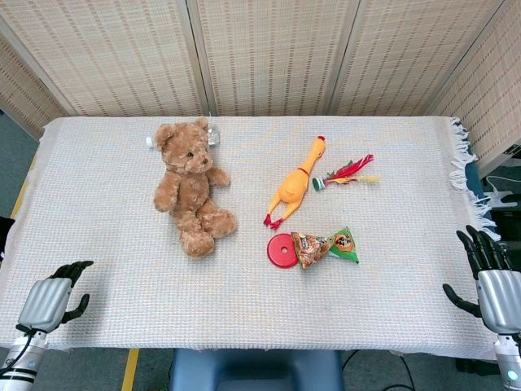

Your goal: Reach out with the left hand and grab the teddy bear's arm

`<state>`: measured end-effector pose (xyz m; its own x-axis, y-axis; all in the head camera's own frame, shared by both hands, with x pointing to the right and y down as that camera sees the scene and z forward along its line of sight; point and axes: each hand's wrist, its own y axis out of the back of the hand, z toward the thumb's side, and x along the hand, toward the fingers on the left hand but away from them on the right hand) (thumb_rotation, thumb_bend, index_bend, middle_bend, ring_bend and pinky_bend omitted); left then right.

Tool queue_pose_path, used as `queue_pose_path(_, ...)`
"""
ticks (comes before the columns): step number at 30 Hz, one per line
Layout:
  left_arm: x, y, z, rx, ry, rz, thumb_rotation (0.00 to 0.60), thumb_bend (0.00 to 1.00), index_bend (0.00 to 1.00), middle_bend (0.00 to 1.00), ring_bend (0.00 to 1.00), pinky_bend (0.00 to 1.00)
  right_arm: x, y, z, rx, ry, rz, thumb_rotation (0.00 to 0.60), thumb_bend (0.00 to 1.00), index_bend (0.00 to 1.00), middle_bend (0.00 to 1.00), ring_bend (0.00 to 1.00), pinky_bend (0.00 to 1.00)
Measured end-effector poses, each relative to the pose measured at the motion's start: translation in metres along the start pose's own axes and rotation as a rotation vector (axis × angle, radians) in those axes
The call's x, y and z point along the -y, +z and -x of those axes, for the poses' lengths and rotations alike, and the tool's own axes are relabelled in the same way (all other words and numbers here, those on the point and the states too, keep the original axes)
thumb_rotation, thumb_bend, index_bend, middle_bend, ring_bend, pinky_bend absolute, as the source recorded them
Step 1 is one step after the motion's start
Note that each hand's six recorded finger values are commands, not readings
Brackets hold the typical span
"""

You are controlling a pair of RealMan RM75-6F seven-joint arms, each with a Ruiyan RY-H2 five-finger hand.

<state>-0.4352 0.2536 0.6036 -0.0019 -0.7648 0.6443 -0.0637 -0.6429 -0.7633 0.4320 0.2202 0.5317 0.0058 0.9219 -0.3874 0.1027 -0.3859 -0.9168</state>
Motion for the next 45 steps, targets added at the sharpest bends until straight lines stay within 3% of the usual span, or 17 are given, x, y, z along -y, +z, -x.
queue_pose_path(8,-0.001,-0.001,0.000,-0.001,0.005,-0.001,0.600,0.44,0.18,0.19,0.20,0.47,0.012,0.003,0.002,-0.004,0.057,-0.008,0.600,0.11,0.00,0.00,0.00,0.15)
queue_pose_path(13,0.002,-0.002,-0.002,-0.006,0.009,-0.011,0.600,0.44,0.17,0.19,0.20,0.47,0.012,0.011,0.003,-0.052,0.061,0.018,0.600,0.11,0.00,0.00,0.00,0.15)
queue_pose_path(20,0.008,-0.003,-0.008,-0.020,0.024,-0.036,0.600,0.44,0.09,0.17,0.20,0.47,0.007,0.018,0.001,-0.138,0.056,0.109,0.600,0.11,0.00,0.00,0.00,0.15)
queue_pose_path(29,0.012,0.002,-0.022,-0.062,0.090,-0.021,0.600,0.44,0.00,0.13,0.18,0.47,0.008,0.021,0.007,-0.183,0.054,0.146,0.600,0.11,0.00,0.00,0.00,0.15)
queue_pose_path(33,0.010,0.019,-0.038,-0.061,0.141,-0.012,0.600,0.45,0.00,0.10,0.15,0.44,0.014,0.022,0.015,-0.209,0.096,0.168,0.600,0.11,0.00,0.00,0.00,0.15)
queue_pose_path(38,0.009,0.048,-0.061,-0.036,0.189,-0.004,0.600,0.44,0.00,0.03,0.07,0.34,0.010,0.020,0.017,-0.221,0.126,0.182,0.600,0.11,0.00,0.00,0.00,0.15)
queue_pose_path(45,0.010,0.087,-0.090,0.017,0.179,-0.026,0.600,0.42,0.00,0.00,0.04,0.32,0.002,0.017,0.017,-0.229,0.109,0.205,0.600,0.11,0.00,0.00,0.00,0.15)
